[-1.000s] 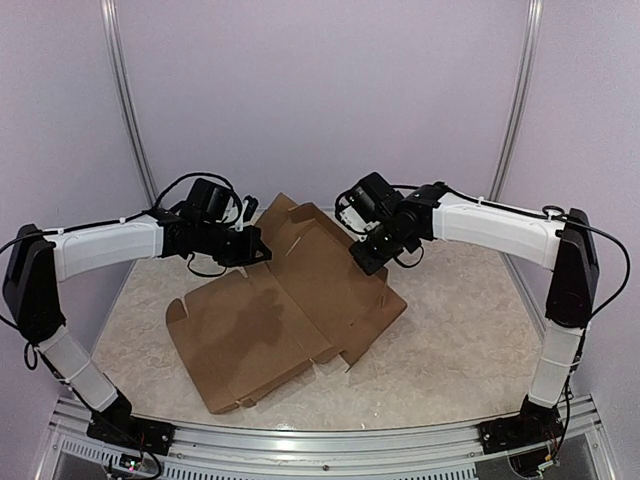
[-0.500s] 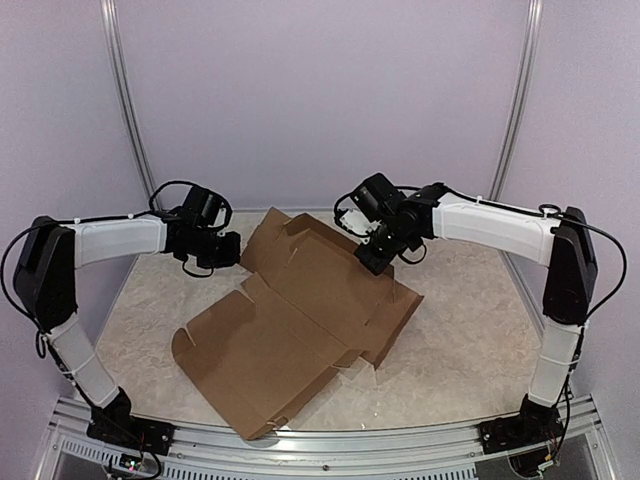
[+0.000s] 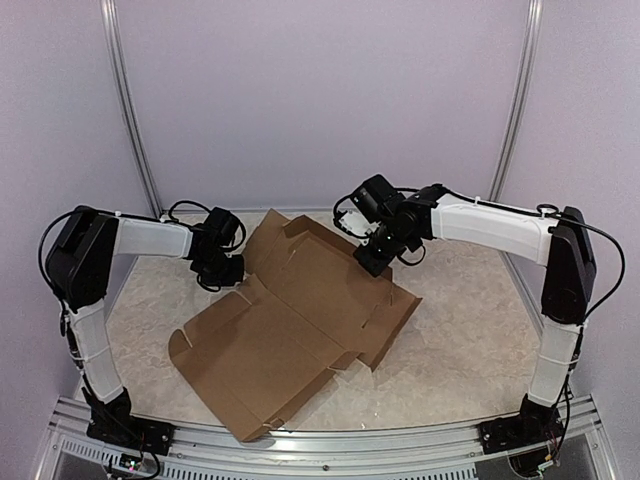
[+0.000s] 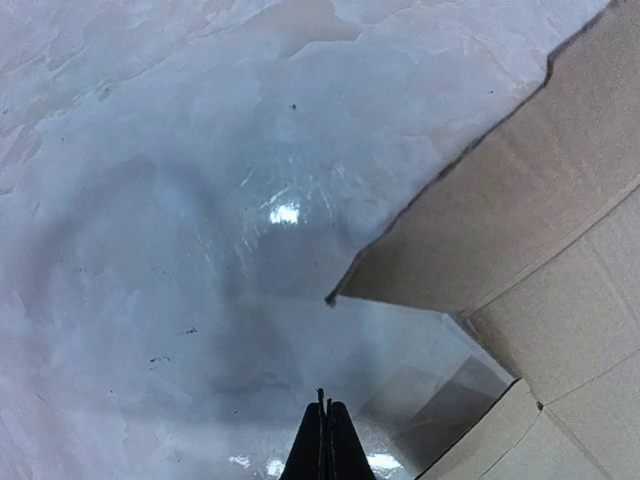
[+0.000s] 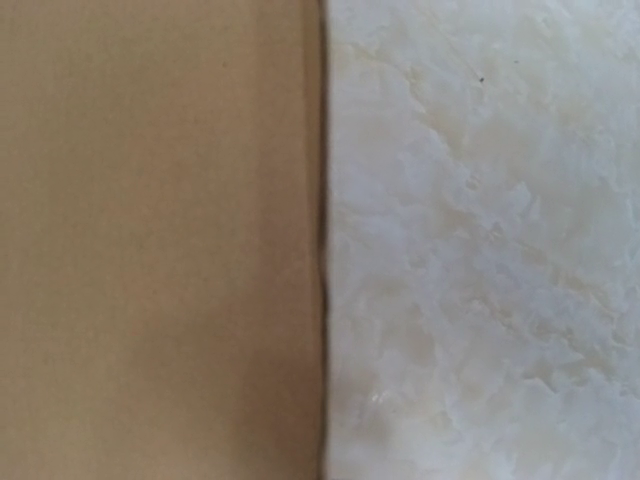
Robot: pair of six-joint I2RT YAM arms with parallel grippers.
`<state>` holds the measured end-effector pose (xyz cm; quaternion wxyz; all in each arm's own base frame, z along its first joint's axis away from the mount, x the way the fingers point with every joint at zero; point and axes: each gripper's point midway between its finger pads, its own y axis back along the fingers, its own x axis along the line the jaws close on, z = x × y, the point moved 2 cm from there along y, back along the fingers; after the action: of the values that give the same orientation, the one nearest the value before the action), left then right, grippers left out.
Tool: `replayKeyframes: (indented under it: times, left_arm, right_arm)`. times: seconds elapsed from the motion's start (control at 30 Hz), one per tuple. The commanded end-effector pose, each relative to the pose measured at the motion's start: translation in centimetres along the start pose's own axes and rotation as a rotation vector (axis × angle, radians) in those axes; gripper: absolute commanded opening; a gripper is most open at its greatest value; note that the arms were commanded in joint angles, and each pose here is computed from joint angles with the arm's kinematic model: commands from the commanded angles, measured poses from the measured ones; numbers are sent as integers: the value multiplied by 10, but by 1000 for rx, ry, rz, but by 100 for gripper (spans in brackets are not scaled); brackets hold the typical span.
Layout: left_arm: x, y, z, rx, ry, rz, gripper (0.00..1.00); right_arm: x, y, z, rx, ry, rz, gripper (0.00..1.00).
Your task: Fold the paper box
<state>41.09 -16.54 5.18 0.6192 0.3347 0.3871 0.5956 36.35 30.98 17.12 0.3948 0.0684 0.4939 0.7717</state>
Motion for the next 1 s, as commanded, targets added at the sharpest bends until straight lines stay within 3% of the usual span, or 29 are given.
replayKeyframes:
  times: [0.0, 0.97]
  left_arm:
    - [-8, -6, 9, 4, -5, -29, 0]
    - [-74, 33, -28, 72, -106, -325, 0]
  right_arm:
    - [1, -1, -3, -7, -27, 18, 0]
    - [-9, -5, -1, -12, -91, -53, 0]
